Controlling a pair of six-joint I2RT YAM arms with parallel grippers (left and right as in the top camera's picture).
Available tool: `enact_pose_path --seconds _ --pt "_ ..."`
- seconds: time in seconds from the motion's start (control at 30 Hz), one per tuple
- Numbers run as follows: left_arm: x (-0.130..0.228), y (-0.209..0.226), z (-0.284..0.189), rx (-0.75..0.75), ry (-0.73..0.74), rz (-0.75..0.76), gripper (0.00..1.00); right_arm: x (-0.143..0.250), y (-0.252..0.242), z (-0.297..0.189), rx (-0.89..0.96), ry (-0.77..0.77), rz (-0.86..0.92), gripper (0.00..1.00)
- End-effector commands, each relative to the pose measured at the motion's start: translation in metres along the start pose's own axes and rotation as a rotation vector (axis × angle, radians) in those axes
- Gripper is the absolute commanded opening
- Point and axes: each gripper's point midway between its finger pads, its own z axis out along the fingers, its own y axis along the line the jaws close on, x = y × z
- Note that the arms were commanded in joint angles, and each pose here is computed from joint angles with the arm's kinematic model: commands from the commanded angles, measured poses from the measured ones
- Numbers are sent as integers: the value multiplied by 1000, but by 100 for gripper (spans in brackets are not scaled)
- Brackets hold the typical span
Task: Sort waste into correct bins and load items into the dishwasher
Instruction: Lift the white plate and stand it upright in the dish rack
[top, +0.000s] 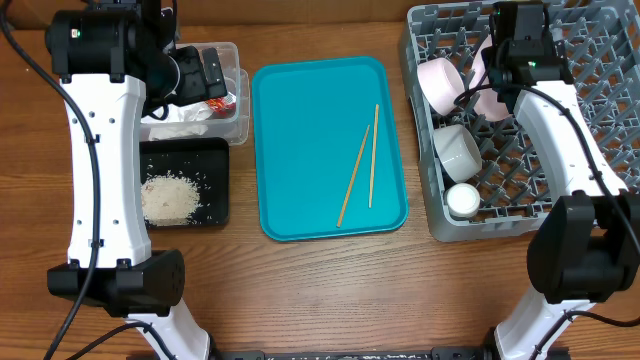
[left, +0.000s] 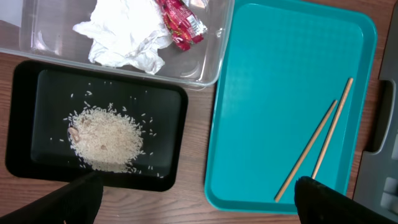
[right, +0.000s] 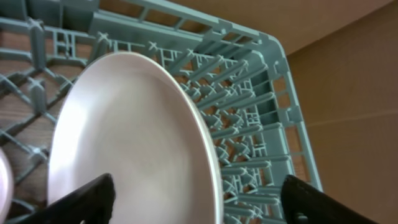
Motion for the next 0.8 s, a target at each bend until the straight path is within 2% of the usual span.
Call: enact_pose_path --seconds 0.0,0.03,0.2,0.33,0.43,0.5,0.6,0.7,0.77 --pt "-2 2 -11 -3 -32 6 100 -29 -23 -35 -35 -106 173 96" --pt "-2 2 -11 -3 -32 7 100 -34 -22 -44 -68 -130 190 100" --pt "-2 2 -11 -3 -32 6 100 -66 5 -113 -352 -267 301 100" --pt "-2 2 -11 -3 -32 6 100 -81 58 -184 -788 -300 405 100" --pt "-2 2 -11 -3 -32 7 100 -76 100 -237 -1138 -257 377 100" --pt "-2 2 -11 -3 -32 6 100 -70 122 -255 -1268 -227 342 100" --pt "-2 2 -11 -3 -32 6 100 -55 155 -254 -1293 -127 341 96" --pt "-2 2 -11 -3 -32 6 100 -27 192 -228 -1149 73 414 89" --pt "-2 2 -11 -3 -32 6 100 -5 211 -211 -1027 197 463 79"
